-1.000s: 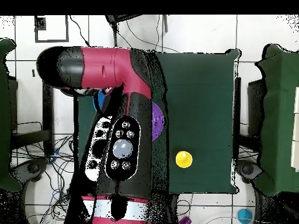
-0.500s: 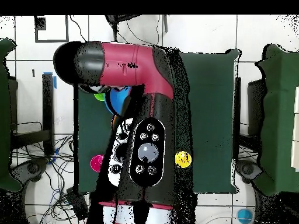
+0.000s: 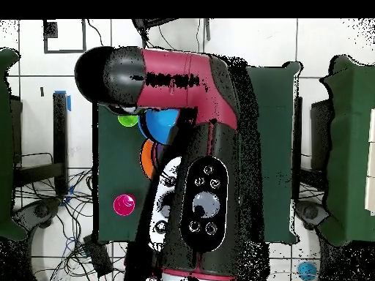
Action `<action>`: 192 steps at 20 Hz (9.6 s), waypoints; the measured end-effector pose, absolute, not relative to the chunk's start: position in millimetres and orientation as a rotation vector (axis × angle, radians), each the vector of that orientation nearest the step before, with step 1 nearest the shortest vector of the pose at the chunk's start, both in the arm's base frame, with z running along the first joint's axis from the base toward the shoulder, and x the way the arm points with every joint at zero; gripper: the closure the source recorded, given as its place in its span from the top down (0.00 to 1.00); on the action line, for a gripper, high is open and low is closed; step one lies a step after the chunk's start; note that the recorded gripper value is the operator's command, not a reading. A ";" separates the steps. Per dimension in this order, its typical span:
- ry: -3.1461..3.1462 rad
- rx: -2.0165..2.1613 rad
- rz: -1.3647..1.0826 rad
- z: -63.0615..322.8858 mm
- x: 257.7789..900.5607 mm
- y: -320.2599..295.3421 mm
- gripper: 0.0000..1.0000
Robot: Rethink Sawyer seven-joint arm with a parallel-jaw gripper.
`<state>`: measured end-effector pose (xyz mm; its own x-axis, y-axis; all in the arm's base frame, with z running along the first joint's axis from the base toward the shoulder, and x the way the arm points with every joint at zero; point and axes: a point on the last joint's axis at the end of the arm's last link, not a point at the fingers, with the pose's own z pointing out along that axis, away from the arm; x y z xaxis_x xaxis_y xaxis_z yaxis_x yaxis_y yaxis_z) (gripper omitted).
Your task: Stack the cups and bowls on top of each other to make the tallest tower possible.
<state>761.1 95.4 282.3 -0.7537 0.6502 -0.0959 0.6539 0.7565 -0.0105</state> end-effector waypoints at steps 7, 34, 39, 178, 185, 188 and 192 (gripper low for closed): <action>2.892 1.043 -0.080 278.1 749.9 89.3 0.00; 2.960 0.974 -0.147 217.9 723.2 69.0 0.00; 2.960 0.954 -0.134 210.5 722.9 70.6 0.00; 3.012 0.783 -0.087 148.0 642.9 124.4 0.00; 3.013 0.782 -0.087 148.0 642.7 125.1 0.00; 3.013 0.782 -0.087 148.0 642.7 125.1 0.00; 3.013 0.782 -0.087 148.2 642.8 125.1 0.00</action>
